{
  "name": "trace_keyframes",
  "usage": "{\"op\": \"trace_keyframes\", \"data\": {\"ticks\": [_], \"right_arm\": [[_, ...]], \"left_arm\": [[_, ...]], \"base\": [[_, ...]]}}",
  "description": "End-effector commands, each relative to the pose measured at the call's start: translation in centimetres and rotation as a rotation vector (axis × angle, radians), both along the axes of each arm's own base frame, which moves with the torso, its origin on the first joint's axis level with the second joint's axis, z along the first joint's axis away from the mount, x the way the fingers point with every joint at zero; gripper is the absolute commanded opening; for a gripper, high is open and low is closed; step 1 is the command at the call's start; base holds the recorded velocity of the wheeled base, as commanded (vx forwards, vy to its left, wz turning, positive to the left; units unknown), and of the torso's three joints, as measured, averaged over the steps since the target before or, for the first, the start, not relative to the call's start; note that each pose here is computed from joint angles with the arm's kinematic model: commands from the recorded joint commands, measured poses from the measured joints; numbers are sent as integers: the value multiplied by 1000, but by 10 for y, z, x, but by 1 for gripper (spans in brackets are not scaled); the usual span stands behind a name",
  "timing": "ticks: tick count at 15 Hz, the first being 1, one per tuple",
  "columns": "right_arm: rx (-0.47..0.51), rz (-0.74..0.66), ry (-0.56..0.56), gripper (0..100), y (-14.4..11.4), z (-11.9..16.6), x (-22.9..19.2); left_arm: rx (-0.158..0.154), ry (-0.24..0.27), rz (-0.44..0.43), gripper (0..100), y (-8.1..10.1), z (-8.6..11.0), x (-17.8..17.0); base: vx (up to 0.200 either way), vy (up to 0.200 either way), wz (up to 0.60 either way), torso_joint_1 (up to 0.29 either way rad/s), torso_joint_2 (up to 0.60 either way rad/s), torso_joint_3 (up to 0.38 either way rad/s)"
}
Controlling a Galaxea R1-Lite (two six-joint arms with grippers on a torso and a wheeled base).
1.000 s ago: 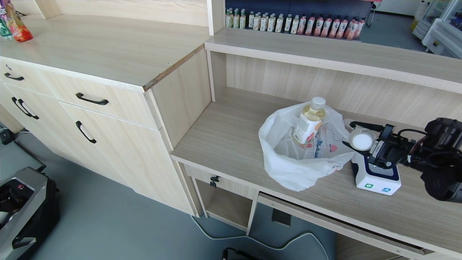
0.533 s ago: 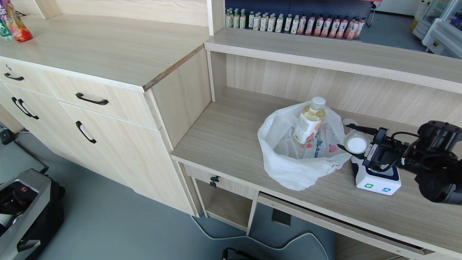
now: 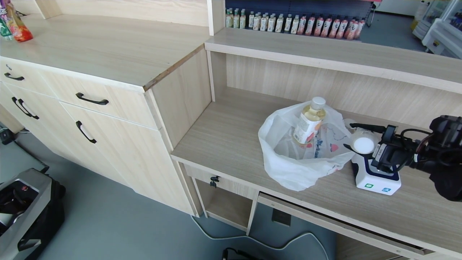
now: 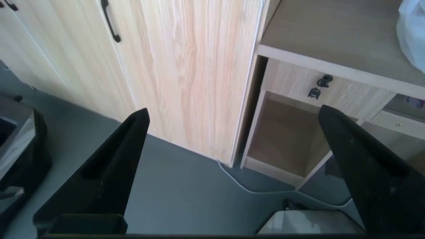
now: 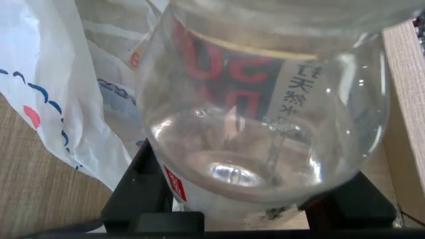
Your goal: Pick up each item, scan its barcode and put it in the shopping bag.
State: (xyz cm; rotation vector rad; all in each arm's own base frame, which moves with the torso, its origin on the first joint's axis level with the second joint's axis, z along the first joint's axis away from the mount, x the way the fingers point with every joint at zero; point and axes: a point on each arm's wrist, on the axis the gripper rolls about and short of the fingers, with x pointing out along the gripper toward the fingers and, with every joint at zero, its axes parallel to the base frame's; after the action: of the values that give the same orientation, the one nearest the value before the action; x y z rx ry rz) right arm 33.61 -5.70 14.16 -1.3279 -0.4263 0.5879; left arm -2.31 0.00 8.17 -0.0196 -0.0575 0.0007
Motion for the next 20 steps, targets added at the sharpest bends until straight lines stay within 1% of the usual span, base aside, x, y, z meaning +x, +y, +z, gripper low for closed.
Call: {"op": "trace_keyframes", "data": {"ticks": [1,3,5,20], "right_arm": [[-27,-25,0,0,-6,12,-15],[-80,-62,18,0,-18,14,-25],[-95,-85,40,0,-25,15,-33],[-99,-87,55,0,-25,13,-38]], "left_arm": [[0,-1,0,100,0,0,0],[0,-1,0,100,0,0,0],[0,-1,0,100,0,0,0],[0,-1,0,100,0,0,0]], "base": [[0,0,0,0,0,0],[0,0,0,0,0,0],[0,0,0,0,0,0],[0,0,0,0,0,0]]}}
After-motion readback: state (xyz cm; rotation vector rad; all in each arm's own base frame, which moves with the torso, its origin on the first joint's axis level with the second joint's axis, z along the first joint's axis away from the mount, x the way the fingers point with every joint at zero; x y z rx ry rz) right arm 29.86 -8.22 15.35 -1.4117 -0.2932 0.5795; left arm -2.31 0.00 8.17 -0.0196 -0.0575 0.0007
